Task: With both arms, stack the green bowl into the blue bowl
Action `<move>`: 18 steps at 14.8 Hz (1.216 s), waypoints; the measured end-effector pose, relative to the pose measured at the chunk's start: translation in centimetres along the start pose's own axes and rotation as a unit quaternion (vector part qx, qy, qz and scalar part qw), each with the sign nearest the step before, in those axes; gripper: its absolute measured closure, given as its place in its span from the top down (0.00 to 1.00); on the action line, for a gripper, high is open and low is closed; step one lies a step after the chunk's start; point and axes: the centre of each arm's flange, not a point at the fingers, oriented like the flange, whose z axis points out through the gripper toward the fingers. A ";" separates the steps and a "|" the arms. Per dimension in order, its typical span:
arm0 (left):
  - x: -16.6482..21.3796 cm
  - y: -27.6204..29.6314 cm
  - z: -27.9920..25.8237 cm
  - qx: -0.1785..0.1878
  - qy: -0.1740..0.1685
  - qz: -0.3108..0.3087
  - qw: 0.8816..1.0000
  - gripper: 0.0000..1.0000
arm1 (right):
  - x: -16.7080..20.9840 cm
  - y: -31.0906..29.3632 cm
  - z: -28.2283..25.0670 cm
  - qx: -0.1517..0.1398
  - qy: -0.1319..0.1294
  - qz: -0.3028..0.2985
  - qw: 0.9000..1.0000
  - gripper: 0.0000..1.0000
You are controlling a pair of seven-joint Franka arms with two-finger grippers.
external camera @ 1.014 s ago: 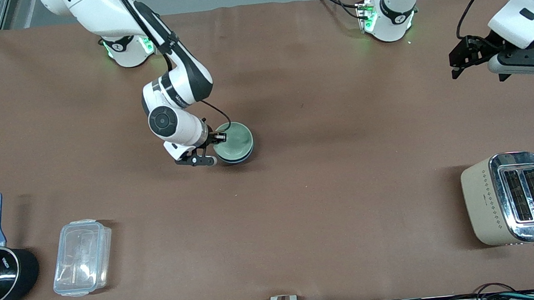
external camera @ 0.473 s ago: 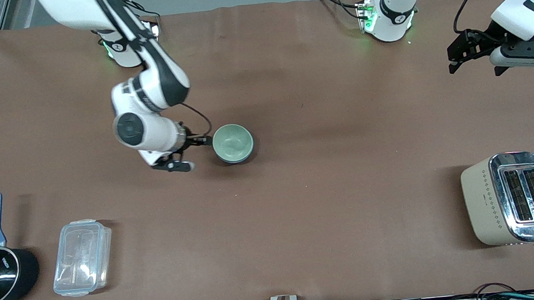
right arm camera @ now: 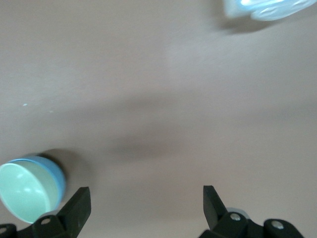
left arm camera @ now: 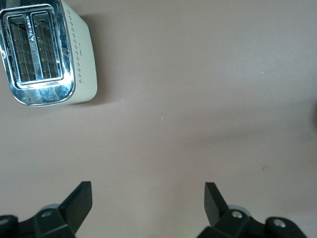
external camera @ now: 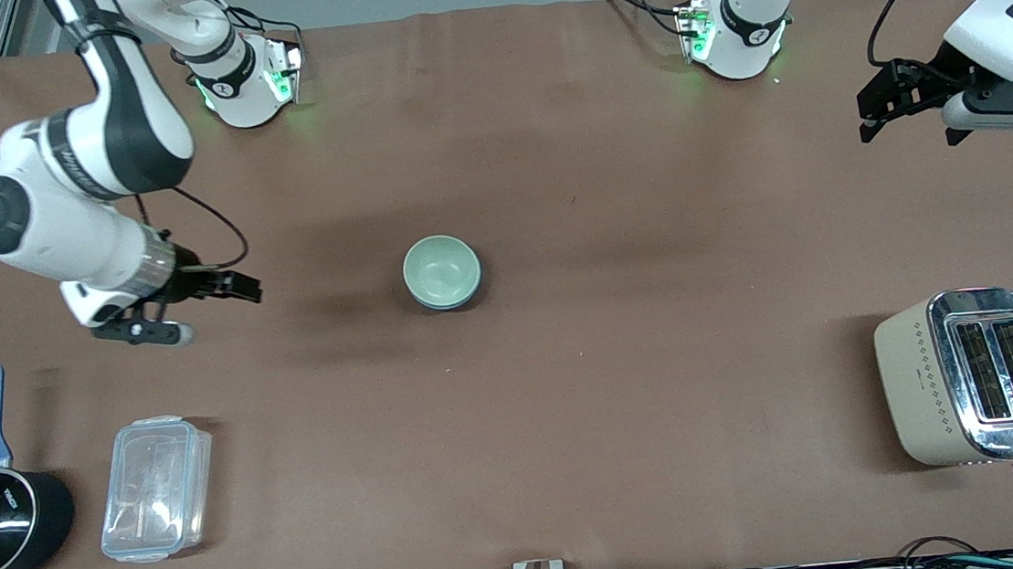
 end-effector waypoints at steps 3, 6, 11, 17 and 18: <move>0.0 -0.3 0.0 0.000 0.000 -0.003 1.000 1.00 | -0.6 3.0 -1.2 -0.008 0.009 -0.011 1.000 1.00; 0.0 -0.3 0.0 0.000 -0.001 -0.003 1.000 1.00 | -1.6 4.0 -4.2 -0.020 0.034 -0.018 0.999 1.00; 0.0 -0.6 -0.4 0.000 0.003 -0.005 1.000 1.00 | -3.8 8.3 -11.5 -0.020 0.049 -0.043 0.998 1.00; 0.7 -0.7 -0.1 0.000 0.002 -0.006 1.000 1.00 | -5.6 10.2 -24.1 -0.027 0.070 -0.049 0.996 1.00; 0.8 -0.7 -0.1 0.000 0.002 -0.006 1.000 1.00 | -5.7 9.9 -25.5 -0.033 0.075 -0.052 0.995 1.00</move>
